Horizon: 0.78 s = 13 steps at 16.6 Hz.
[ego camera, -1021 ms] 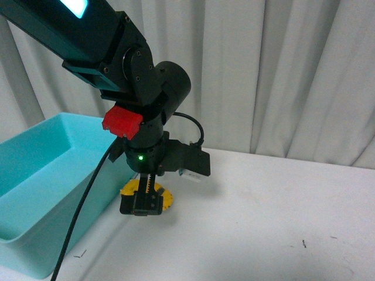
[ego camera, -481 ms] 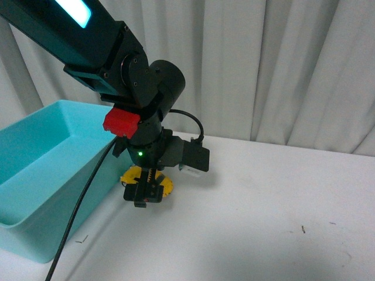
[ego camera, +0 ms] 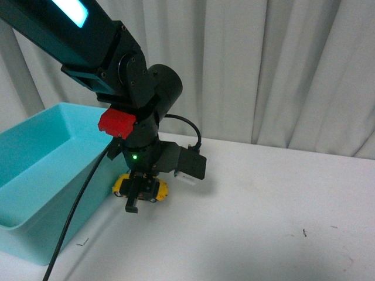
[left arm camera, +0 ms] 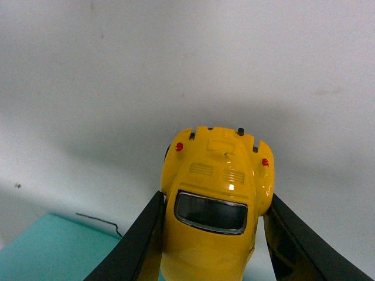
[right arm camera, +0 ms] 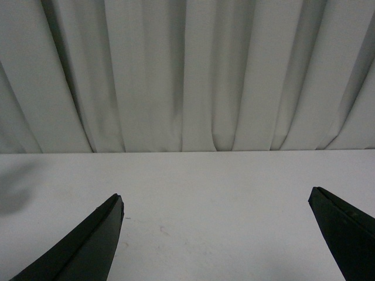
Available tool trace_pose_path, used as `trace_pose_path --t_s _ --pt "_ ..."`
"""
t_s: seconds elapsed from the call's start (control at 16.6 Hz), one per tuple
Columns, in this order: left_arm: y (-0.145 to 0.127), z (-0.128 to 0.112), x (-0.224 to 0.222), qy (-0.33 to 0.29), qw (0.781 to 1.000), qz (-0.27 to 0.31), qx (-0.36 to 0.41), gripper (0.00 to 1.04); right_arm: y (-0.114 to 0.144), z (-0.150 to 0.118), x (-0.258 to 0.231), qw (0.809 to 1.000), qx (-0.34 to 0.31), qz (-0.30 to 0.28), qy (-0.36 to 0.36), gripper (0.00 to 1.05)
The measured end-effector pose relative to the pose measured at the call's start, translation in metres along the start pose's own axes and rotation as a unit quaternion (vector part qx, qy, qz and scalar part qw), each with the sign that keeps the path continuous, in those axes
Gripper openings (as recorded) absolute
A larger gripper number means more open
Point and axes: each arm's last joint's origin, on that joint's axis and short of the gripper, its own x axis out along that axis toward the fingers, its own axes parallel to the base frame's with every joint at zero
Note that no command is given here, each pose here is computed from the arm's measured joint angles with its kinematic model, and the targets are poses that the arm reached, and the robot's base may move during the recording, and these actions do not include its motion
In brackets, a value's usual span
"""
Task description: Wind up and store yellow beetle toy
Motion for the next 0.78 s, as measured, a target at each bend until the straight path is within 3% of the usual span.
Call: trace_pose_path --t_s 0.24,0.42,0.6,0.72,0.78 --pt "0.003 0.032 -0.035 -0.066 0.992 -0.003 0.103 0.42 0.0 0.0 0.0 1.0 0.0 0.0 0.0 0.98" --pt "0.016 0.048 -0.106 -0.165 0.983 0.028 0.072 0.42 0.0 0.0 0.0 1.0 0.0 0.0 0.0 0.98" --pt "0.039 0.013 -0.178 -0.257 0.959 0.097 -0.061 0.42 0.0 0.0 0.0 1.0 0.0 0.0 0.0 0.98" --pt "0.047 -0.021 -0.205 -0.266 0.942 0.139 -0.152 0.42 0.0 0.0 0.0 1.0 0.0 0.0 0.0 0.98" --pt "0.052 -0.05 -0.22 -0.261 0.922 0.173 -0.227 0.42 0.0 0.0 0.0 1.0 0.0 0.0 0.0 0.98"
